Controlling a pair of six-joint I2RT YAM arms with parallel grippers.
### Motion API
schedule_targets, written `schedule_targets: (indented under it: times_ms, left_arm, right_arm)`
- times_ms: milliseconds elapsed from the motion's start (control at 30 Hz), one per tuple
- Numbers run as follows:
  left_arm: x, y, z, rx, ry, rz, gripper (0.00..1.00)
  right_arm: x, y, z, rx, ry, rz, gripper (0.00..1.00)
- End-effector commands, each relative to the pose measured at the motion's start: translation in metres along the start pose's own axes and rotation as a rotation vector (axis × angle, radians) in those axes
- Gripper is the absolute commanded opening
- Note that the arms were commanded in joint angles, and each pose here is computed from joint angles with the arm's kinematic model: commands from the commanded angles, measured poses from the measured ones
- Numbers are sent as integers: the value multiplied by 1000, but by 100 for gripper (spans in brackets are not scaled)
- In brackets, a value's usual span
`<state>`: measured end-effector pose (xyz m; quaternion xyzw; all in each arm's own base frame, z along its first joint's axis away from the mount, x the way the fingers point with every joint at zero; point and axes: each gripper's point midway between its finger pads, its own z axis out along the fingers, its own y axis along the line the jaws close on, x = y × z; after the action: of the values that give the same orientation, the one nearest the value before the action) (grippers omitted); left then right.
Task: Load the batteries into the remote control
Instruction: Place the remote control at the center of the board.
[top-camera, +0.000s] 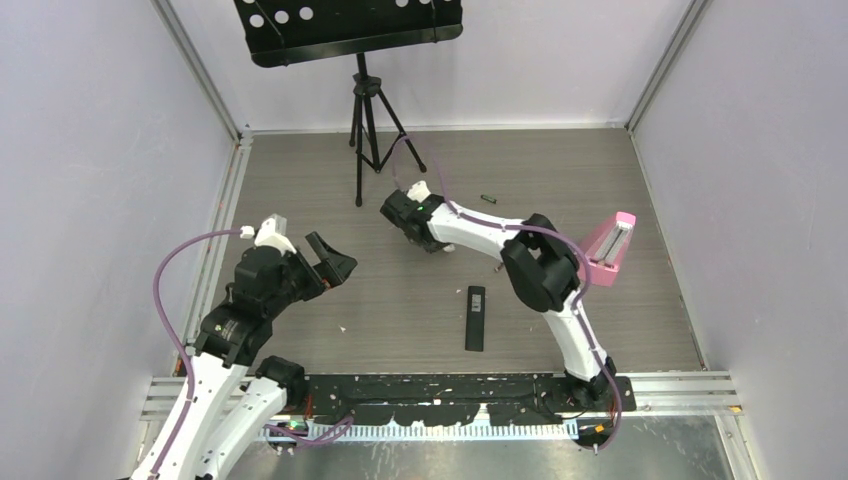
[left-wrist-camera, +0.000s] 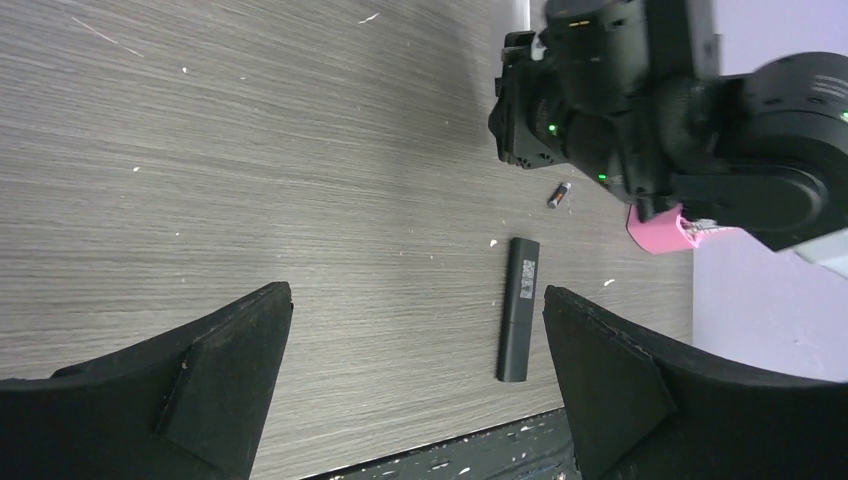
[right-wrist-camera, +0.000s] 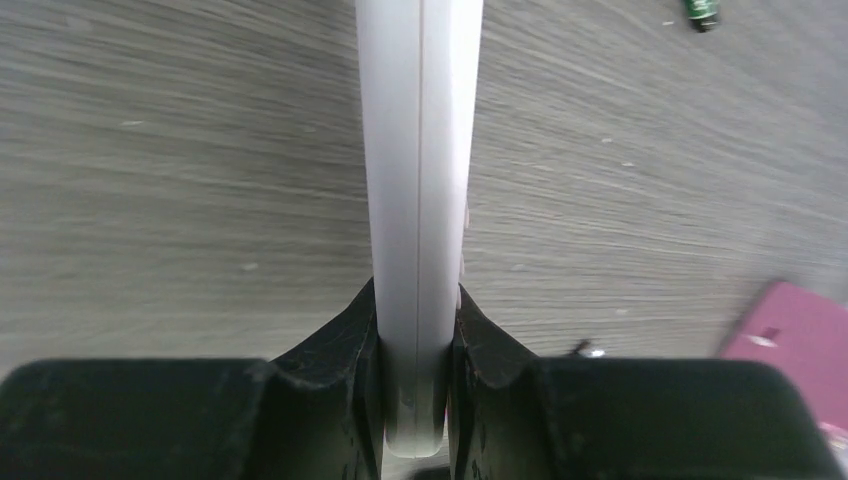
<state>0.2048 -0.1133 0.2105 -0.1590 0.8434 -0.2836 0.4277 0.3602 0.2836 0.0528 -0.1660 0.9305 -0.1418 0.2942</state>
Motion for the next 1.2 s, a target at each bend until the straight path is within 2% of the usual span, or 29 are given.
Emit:
schedule_targets:
  times_ms: [0,200,367,700,867,1000,1100,1167]
  left_arm:
    - [-7,-5,-6,11,-19,25,100]
    - [-3,-4,-3,13,-6,24,100]
    - [-2,-5,-1,19,5,24,100]
    - [-3,-7,-2,10,18,29,100]
    - [-3,-5,-3,2,16,32,100]
    - [-4,-5,-5,0,17,49,100]
    - [-2,-12,-5,47,37,85,100]
    - [1,-19,-4,92,42,97,100]
  right_arm:
    - [-28,-50,-12,299,-76,-140,0]
    - [-16,-40,11,327,-15,-226,2]
    - [-4,-20,17,209,35,-215,24]
    - [6,7,8,10,71,-162,46]
    - [0,15,-9,-83,49,-109,55]
    - [-10,12,-42,-183,1,-30,62]
    - [-10,-6,-74,-215,-46,85,67]
    - [6,-26,-88,-196,-61,177,69]
